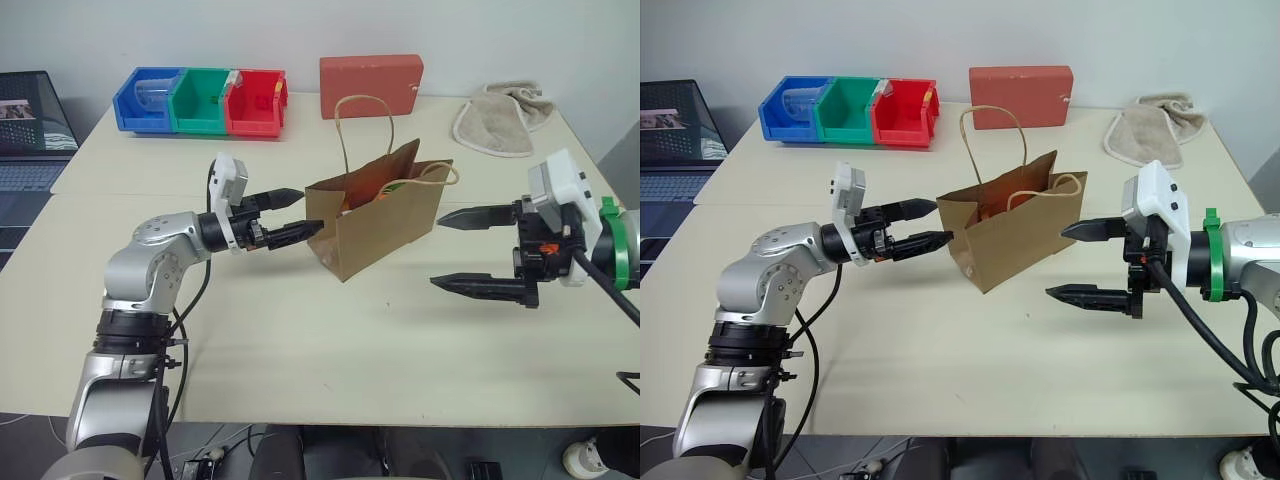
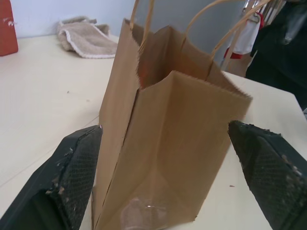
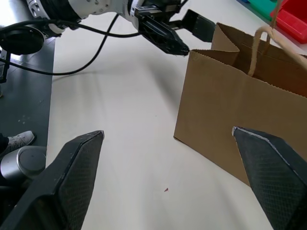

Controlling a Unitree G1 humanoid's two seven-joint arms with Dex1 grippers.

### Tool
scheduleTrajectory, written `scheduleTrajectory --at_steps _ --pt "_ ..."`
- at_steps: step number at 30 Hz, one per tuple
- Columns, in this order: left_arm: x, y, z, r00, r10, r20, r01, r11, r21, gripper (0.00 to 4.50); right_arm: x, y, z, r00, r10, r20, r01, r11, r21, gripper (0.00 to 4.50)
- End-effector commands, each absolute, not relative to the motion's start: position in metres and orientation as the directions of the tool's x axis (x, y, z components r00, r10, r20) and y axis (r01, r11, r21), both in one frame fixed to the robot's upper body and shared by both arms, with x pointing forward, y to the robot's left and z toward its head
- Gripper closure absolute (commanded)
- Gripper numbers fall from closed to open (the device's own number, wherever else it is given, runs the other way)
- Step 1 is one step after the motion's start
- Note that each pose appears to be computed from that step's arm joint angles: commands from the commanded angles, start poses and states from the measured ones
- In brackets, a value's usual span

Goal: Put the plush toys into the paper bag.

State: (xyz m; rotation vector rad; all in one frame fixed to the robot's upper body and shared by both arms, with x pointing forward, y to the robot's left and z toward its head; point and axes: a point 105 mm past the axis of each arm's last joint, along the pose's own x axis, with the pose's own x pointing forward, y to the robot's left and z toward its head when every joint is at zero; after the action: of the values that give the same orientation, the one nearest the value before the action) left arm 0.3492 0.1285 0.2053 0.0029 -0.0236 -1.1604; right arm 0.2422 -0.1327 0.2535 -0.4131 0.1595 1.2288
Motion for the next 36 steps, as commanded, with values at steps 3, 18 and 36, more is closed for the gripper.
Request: scheduleTrajectory --at_steps 3,18,36 --pt "0.341 0.12 0.217 0.332 -0.943 0.027 0.94 0.333 0.069 0.02 0.234 -0.127 0.255 0.314 0.888 -0.337 -0.94 0.241 -0.241 0.0" --pt "0.333 0.094 0.203 0.354 -0.935 0.004 0.926 0.351 0.135 0.02 0.237 -0.129 0.252 0.336 0.883 -0.329 -0.933 0.262 -0.248 0.0" --pt "0.342 0.067 0.192 0.49 -0.863 0.123 0.855 0.503 0.126 1.83 0.243 -0.122 0.257 0.381 0.883 -0.273 -0.9 0.288 -0.327 0.0"
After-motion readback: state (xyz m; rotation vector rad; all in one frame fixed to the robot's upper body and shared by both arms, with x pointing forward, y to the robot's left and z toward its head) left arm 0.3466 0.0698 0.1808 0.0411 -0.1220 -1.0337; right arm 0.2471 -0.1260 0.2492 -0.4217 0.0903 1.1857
